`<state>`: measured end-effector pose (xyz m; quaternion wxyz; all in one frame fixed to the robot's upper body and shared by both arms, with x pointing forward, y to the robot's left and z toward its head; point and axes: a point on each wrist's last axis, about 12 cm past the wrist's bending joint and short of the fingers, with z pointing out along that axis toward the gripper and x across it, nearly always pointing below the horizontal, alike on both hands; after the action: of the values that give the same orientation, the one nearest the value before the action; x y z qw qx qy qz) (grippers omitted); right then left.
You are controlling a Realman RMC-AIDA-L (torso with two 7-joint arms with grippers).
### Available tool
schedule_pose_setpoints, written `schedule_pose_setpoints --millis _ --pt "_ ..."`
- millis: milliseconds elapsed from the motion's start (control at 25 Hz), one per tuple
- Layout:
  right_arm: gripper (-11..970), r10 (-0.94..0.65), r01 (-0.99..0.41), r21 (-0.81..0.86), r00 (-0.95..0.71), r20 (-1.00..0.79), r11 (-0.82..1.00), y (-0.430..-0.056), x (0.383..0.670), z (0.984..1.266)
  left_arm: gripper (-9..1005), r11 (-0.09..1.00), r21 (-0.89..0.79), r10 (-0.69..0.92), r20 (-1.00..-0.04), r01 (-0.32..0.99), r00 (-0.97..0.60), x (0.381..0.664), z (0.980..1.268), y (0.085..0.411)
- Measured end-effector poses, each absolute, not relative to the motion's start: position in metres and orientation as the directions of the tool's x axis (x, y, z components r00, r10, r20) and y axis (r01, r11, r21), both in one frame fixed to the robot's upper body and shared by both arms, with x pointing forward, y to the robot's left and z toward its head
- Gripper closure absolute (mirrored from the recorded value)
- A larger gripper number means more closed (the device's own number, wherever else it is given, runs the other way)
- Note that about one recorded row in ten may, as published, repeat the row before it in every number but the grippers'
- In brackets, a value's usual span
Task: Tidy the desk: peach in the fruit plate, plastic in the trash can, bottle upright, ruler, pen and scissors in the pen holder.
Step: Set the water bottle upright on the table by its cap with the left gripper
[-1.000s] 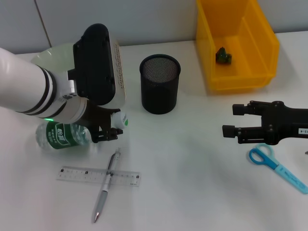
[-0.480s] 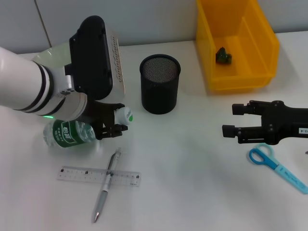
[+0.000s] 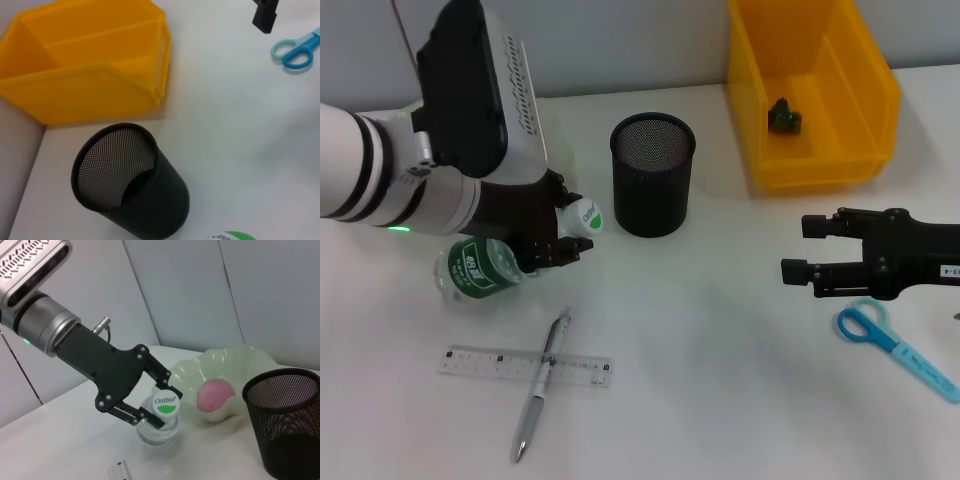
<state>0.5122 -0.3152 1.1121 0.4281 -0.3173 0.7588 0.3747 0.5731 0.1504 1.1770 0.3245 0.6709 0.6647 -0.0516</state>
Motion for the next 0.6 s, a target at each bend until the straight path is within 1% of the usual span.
schedule_pose_setpoints --millis 40,120,280,320,360,400,600 --pt "109 -0.161 -0.802 0.297 -0.432 -0.887 0.518 -0.315 0.512 1.112 550 0.115 0.363 0.849 -0.519 0.924 0.098 0.574 1.178 0.155" --pt "109 -0.161 -0.802 0.297 -0.432 -0.887 0.518 -0.315 0.512 1.112 548 0.121 0.362 0.839 -0.535 0.924 0.099 0.574 1.179 0.156" --pt "109 -0.161 -0.803 0.296 -0.431 -0.888 0.517 -0.315 0.513 1.112 543 0.121 0.362 0.839 -0.535 0.924 0.099 0.574 1.179 0.156" --pt "109 -0.161 -0.804 0.297 -0.431 -0.888 0.516 -0.314 0.513 1.112 542 0.137 0.358 0.826 -0.556 0.924 0.093 0.575 1.181 0.159" --pt "109 -0.16 -0.804 0.298 -0.431 -0.888 0.515 -0.314 0.514 1.112 541 0.137 0.358 0.826 -0.556 0.924 0.093 0.575 1.181 0.159" --pt "109 -0.16 -0.805 0.298 -0.431 -0.888 0.513 -0.314 0.514 1.113 540 0.153 0.345 0.804 -0.588 0.926 0.086 0.573 1.182 0.163" --pt "109 -0.16 -0.806 0.299 -0.43 -0.888 0.511 -0.313 0.515 1.113 535 0.169 0.341 0.795 -0.601 0.925 0.076 0.572 1.183 0.167"
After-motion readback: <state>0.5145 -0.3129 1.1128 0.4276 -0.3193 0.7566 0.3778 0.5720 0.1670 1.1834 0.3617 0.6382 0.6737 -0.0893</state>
